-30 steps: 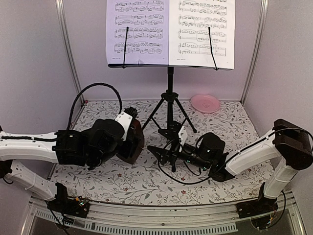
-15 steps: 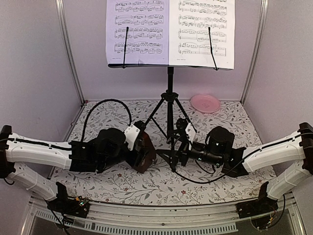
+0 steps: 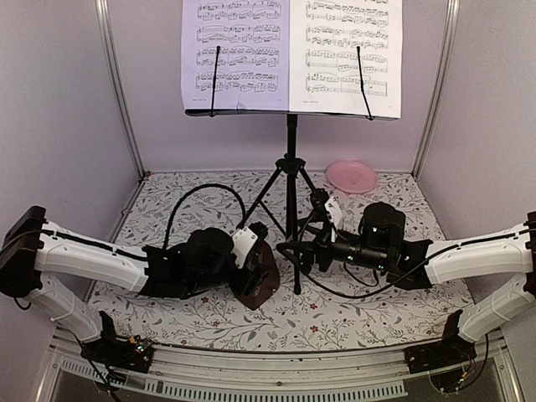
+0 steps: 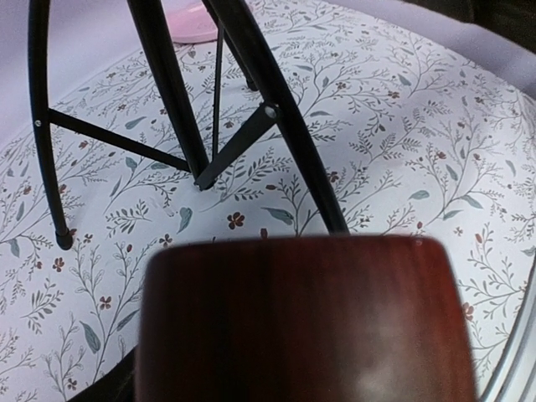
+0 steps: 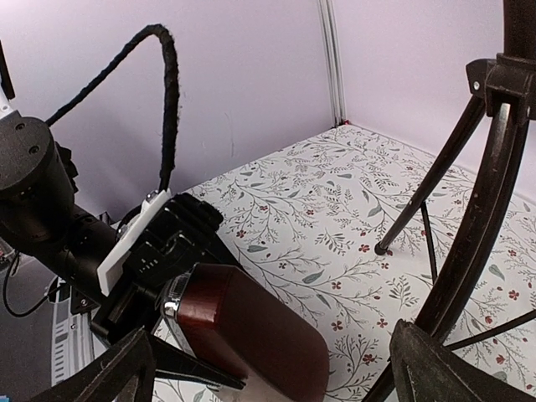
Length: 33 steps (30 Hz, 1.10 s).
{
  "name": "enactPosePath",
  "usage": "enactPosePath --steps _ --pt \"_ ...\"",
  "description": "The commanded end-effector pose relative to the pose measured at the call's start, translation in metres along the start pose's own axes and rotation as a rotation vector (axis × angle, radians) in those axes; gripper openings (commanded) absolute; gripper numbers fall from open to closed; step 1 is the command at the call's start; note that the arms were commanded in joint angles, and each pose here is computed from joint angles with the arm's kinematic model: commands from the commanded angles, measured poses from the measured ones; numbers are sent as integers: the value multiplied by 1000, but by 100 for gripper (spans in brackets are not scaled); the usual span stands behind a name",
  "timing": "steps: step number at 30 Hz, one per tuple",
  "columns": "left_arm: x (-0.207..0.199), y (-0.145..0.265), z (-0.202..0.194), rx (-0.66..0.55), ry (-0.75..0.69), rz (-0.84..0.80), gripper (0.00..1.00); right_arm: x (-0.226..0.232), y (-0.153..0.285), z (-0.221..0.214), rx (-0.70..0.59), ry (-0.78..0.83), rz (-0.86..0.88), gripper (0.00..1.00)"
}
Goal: Set up the instrument practice props
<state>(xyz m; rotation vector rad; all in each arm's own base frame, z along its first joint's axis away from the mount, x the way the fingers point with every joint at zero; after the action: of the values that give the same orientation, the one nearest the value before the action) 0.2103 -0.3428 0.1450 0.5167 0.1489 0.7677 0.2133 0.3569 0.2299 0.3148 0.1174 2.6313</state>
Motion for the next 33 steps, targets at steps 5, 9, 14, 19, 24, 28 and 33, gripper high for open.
enactPosePath --steps 5,9,14,19,24,28,33 --pt "3 2 35 -132 61 -32 57 -2 -9 12 31 -39 -12 99" --pt "3 3 31 -126 73 -38 71 -3 -15 13 48 -41 -14 99" --pt "6 6 26 -123 87 -48 83 -2 -22 11 76 -44 -7 99" --pt "8 11 22 -127 97 -68 91 -1 -27 12 86 -49 -2 99" --pt "12 30 23 -176 115 -89 90 -1 -37 13 112 -58 1 99" --pt "18 42 17 -223 113 -116 86 1 -49 11 144 -73 16 100" --pt "26 49 18 -282 132 -137 81 -2 -58 6 174 -96 -4 99"
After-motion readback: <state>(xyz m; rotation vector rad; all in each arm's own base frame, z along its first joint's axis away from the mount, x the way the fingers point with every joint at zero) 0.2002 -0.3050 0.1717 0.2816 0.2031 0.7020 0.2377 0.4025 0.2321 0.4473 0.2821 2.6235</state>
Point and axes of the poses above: each gripper's point midway between its finger pads, its own y axis back along the fingers, its own x axis along the line the jaws close on, z = x × y, the point moved 2 cm from there along y, back along the fingers, and after that the axes turned 1 degree about -y, right-handed, at the moved point
